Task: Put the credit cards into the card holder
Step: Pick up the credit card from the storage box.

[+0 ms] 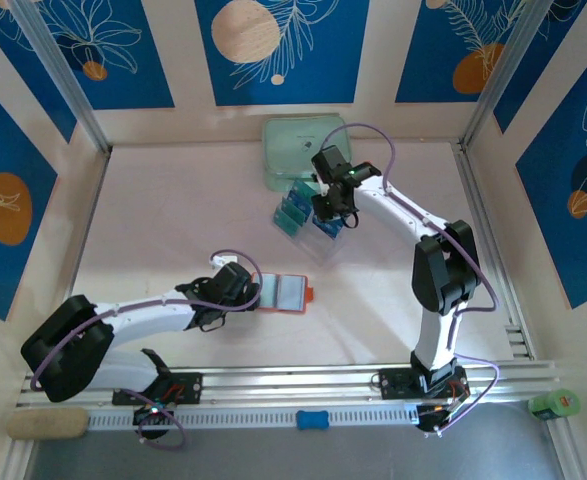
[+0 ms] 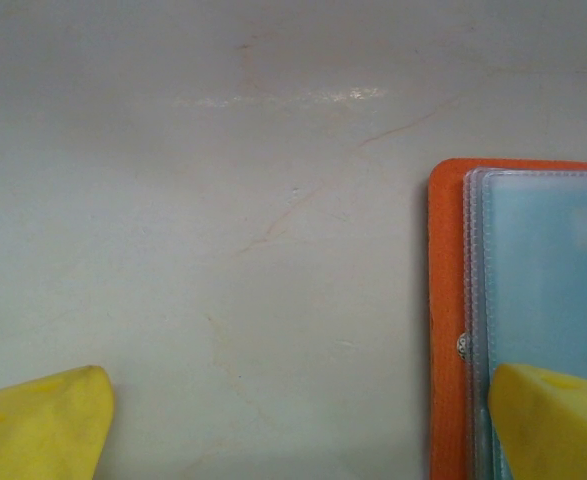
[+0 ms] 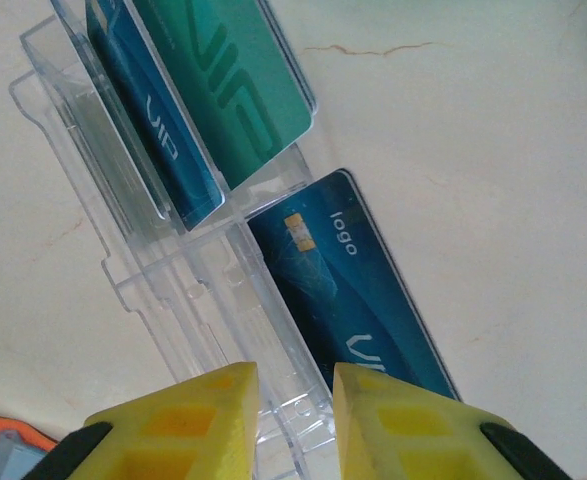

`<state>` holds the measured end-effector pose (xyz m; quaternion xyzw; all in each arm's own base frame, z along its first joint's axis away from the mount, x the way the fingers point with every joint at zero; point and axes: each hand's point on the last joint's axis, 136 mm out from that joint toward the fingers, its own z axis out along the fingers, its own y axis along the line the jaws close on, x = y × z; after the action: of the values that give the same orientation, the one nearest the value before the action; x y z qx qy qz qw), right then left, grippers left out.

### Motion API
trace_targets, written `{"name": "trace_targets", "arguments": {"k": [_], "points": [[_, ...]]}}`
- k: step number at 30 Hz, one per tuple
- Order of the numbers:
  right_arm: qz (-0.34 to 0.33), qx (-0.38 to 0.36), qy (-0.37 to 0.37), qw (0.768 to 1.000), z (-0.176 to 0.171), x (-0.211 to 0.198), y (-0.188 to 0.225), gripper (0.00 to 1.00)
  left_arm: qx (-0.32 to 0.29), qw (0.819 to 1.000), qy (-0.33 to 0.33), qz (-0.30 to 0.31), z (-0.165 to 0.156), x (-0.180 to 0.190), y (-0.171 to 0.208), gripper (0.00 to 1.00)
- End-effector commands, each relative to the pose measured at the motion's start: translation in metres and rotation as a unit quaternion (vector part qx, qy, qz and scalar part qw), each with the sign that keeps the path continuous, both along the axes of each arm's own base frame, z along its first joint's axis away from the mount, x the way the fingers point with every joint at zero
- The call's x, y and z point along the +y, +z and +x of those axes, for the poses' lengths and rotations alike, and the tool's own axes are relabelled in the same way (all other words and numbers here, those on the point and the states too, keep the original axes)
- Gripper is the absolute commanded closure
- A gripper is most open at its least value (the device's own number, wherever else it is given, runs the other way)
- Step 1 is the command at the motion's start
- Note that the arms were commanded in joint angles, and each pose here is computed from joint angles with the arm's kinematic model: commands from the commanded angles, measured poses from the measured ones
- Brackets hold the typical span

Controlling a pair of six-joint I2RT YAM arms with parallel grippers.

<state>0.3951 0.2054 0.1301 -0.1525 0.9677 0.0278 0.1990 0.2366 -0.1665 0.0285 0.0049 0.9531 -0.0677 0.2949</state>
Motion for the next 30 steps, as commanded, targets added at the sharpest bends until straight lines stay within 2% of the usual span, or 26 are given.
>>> {"name": "trace_targets", "arguments": {"k": [1, 7, 13, 30], "points": [[-0.013, 0.021, 0.008, 1.000, -0.006, 0.000, -0.017, 0.73, -0.004, 1.000, 0.004, -0.003, 0.002, 0.002, 0.003, 0.04], [-0.018, 0.027, 0.010, 0.999, -0.006, 0.000, -0.023, 0.74, -0.006, 1.000, 0.005, -0.003, 0.002, 0.003, 0.004, 0.04], [-0.016, 0.032, 0.012, 0.999, -0.007, 0.000, -0.025, 0.80, -0.009, 1.000, 0.005, -0.004, 0.003, 0.002, 0.006, 0.04], [-0.044, 0.003, 0.028, 0.999, -0.003, -0.004, -0.014, 0.75, -0.007, 1.000, 0.003, -0.007, 0.003, 0.001, 0.005, 0.04]]}}
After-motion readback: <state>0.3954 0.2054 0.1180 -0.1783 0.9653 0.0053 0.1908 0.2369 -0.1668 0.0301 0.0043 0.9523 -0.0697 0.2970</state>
